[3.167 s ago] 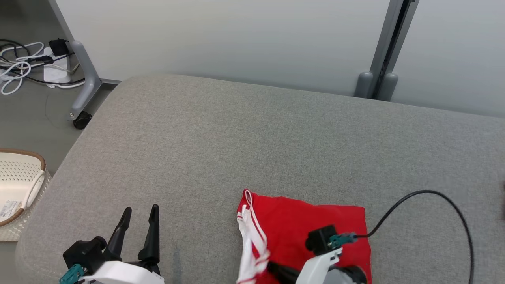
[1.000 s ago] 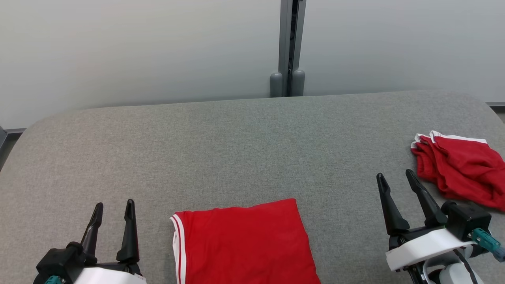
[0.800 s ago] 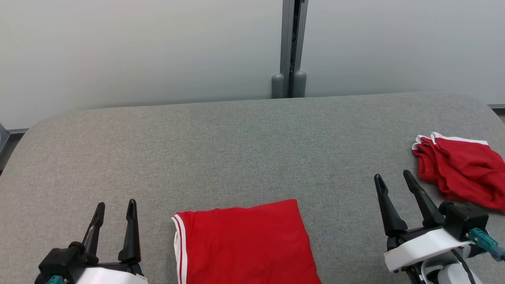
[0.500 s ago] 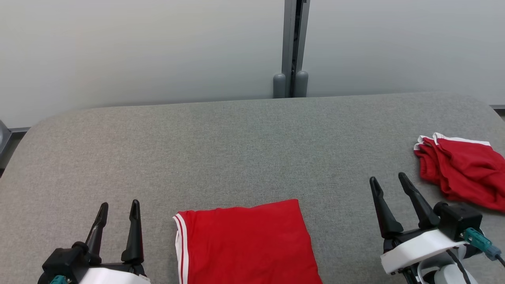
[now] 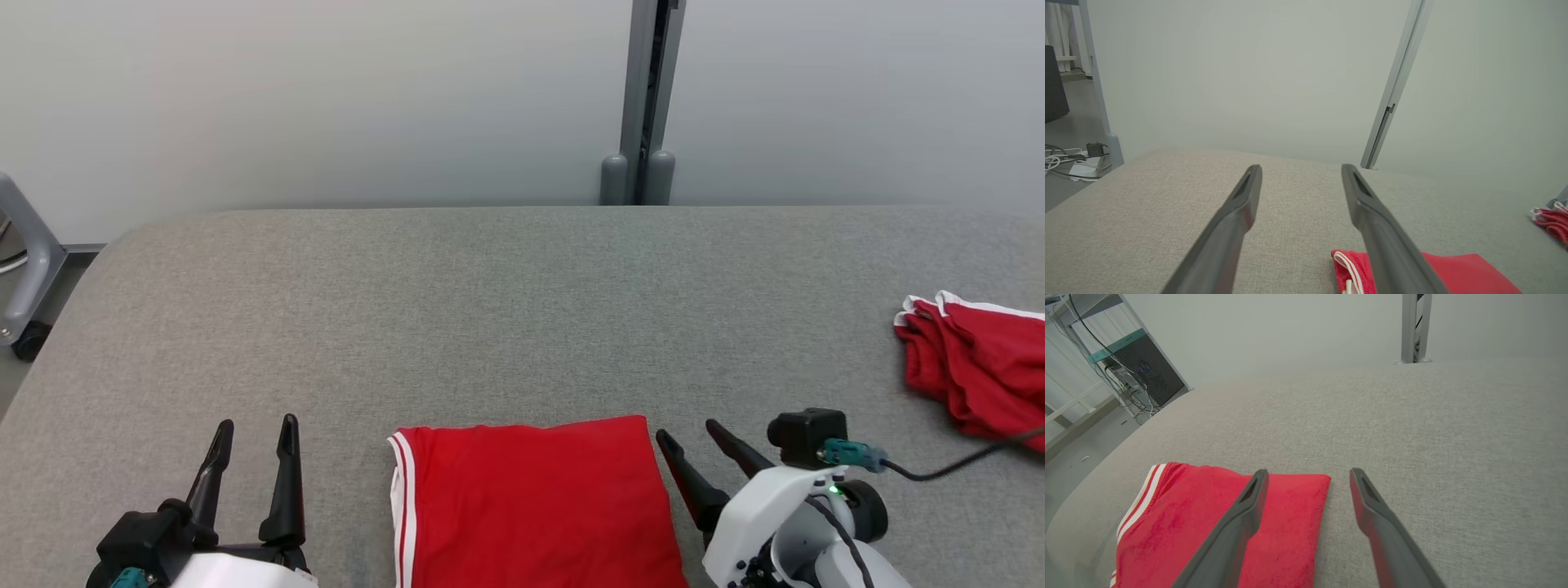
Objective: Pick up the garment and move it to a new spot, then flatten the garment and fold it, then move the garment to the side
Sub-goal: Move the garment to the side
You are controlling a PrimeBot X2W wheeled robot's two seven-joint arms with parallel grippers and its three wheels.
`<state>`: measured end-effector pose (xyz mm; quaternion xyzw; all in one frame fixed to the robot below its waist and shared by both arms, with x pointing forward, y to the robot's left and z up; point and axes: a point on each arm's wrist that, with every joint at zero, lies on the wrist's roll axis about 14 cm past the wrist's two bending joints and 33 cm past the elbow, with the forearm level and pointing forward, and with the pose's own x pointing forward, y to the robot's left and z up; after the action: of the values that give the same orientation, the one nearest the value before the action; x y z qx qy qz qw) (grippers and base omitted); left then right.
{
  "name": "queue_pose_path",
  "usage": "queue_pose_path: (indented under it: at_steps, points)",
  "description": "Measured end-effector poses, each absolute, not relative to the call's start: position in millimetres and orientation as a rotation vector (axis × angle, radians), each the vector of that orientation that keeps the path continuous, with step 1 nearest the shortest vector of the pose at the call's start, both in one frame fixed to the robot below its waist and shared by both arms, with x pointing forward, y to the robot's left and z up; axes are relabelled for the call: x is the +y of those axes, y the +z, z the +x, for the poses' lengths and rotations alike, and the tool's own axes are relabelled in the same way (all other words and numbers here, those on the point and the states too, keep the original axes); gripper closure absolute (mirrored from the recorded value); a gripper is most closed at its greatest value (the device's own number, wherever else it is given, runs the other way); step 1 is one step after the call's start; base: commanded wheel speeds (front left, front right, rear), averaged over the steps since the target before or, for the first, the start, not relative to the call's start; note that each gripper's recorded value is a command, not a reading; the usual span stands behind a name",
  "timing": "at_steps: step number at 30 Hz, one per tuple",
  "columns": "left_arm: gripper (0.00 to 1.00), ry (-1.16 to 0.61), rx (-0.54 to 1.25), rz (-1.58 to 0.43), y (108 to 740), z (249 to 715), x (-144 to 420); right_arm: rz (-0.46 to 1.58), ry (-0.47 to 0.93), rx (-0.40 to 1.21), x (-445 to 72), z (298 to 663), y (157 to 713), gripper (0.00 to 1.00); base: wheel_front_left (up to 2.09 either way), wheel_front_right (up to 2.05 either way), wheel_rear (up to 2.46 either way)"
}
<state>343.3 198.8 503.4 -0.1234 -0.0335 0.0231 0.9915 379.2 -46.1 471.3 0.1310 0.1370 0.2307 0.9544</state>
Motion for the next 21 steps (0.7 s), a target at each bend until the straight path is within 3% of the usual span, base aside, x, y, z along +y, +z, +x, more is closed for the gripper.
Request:
queue_pose_path:
  at_steps: [10,16,21]
  points:
    - [0.00,0.112,-0.054,-0.258,497,330,218,0.231,0.518,0.680,-25,367,407,0.00,0.00,0.00,0.00]
    - [0.00,0.146,-0.045,-0.266,492,323,227,0.233,0.526,0.830,-20,355,383,0.00,0.00,0.00,0.00]
    - [0.00,0.154,-0.043,-0.266,491,324,231,0.276,0.547,0.857,-11,352,381,0.00,0.00,0.00,0.00]
